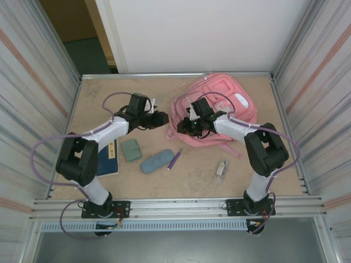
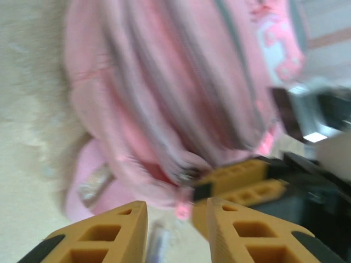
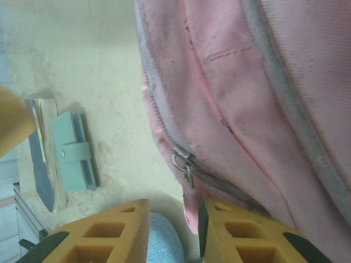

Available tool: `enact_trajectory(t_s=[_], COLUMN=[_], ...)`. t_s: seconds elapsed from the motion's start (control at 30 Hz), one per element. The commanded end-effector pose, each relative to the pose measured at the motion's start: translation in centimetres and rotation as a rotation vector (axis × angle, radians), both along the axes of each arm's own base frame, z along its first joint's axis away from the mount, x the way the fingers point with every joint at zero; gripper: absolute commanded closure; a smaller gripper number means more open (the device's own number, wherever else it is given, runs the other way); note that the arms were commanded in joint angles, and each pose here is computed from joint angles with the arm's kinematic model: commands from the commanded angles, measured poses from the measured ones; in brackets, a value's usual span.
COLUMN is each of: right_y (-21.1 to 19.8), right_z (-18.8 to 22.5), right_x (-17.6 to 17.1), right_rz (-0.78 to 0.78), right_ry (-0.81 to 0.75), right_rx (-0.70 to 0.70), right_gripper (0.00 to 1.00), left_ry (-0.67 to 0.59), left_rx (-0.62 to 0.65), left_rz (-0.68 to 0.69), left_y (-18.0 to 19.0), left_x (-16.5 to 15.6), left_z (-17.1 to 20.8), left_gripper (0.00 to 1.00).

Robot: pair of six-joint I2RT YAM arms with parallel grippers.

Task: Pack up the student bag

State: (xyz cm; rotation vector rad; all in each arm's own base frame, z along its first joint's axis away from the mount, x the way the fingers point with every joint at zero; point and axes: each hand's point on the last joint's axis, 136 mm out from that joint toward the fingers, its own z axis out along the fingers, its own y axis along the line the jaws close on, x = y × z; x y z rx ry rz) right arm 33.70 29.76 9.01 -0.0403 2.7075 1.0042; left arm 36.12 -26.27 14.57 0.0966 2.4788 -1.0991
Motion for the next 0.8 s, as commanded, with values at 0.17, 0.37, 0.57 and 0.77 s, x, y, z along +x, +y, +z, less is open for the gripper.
enact_trajectory(t_s=[0.17,0.37,0.57,0.77], right_y=[-1.5,-7.5,-12.5,-14.4], right_z=[3.6,5.4,6.3,6.6], right_x=[-0.8,-0.3,0.1,-0.4], right_rz=[0.037,-0.112,-0.298,-0.339], right_ry=[-0.123,-0.210,-0.247,-0.287], right_rx=[-0.026,-0.130,-0.101,-0.157], right_gripper=[0.61,0.54,0.52,0.53], left_ry=[-0.060,-0.064,-0.003,0.038], left_rx=[0.060,0.197,0.446,0.546], left_rz=[-0.170,-0.241,-0.151,-0.116], left_y=[-2.0,-4.6,-3.6,-3.8], left_x=[-3.1,-4.6,-3.7,-3.4], left_z=[0.8,-1.1,-4.2,-6.1], left_gripper=[0.61,0.59,0.58,0.57])
